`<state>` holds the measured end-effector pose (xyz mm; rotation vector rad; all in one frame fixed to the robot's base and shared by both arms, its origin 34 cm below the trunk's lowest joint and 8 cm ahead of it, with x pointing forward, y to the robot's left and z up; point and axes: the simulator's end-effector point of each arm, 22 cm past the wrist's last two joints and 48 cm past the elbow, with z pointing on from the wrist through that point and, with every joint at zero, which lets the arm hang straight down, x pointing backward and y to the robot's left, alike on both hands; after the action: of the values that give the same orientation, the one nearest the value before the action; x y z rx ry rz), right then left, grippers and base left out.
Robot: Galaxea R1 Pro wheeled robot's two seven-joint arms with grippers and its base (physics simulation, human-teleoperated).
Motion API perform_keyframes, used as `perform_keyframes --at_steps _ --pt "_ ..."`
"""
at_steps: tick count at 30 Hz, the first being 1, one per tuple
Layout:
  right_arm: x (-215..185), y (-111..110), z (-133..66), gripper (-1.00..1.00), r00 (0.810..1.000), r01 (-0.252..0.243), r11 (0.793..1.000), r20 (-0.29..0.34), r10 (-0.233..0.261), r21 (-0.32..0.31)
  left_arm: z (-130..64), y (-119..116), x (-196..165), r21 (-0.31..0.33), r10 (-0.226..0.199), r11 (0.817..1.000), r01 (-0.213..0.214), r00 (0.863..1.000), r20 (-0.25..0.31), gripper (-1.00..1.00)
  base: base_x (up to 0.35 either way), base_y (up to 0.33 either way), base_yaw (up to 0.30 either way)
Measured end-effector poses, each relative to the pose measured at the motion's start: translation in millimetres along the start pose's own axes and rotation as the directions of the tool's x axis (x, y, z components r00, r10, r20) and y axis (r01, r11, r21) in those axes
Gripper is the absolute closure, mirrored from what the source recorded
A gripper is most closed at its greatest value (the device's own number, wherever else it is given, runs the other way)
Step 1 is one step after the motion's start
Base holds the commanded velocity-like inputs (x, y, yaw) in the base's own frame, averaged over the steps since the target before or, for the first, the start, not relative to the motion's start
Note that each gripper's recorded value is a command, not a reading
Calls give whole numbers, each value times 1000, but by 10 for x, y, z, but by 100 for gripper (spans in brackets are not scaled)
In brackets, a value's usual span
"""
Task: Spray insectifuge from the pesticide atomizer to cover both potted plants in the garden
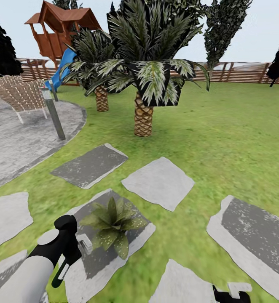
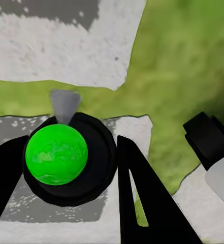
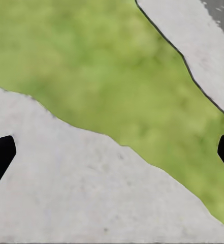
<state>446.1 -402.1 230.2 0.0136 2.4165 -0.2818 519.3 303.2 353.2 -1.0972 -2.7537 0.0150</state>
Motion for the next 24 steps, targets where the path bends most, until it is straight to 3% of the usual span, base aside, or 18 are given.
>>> perform_keyframes --at_steps 7,12,20,24 --pt "1 1 -1 -100 1000 0 1000 0 0 0 -6 1 -4 1 -1 1000 1 1000 2 100 -203 255 -252" --pt "0 0 -2 -100 1000 0 1000 0 0 0 -4 -2 -1 2 -2 1000 2 1000 3 100 -23 257 -34" --pt "-6 3 0 -100 1000 0 1000 1 0 -2 -3 2 0 0 0 1000 0 1000 3 100 -1 13 -8" --pt "-10 4 -1 -100 1000 0 1000 2 0 -2 -10 5 -6 1 -2 1000 2 1000 6 100 -18 27 -214"
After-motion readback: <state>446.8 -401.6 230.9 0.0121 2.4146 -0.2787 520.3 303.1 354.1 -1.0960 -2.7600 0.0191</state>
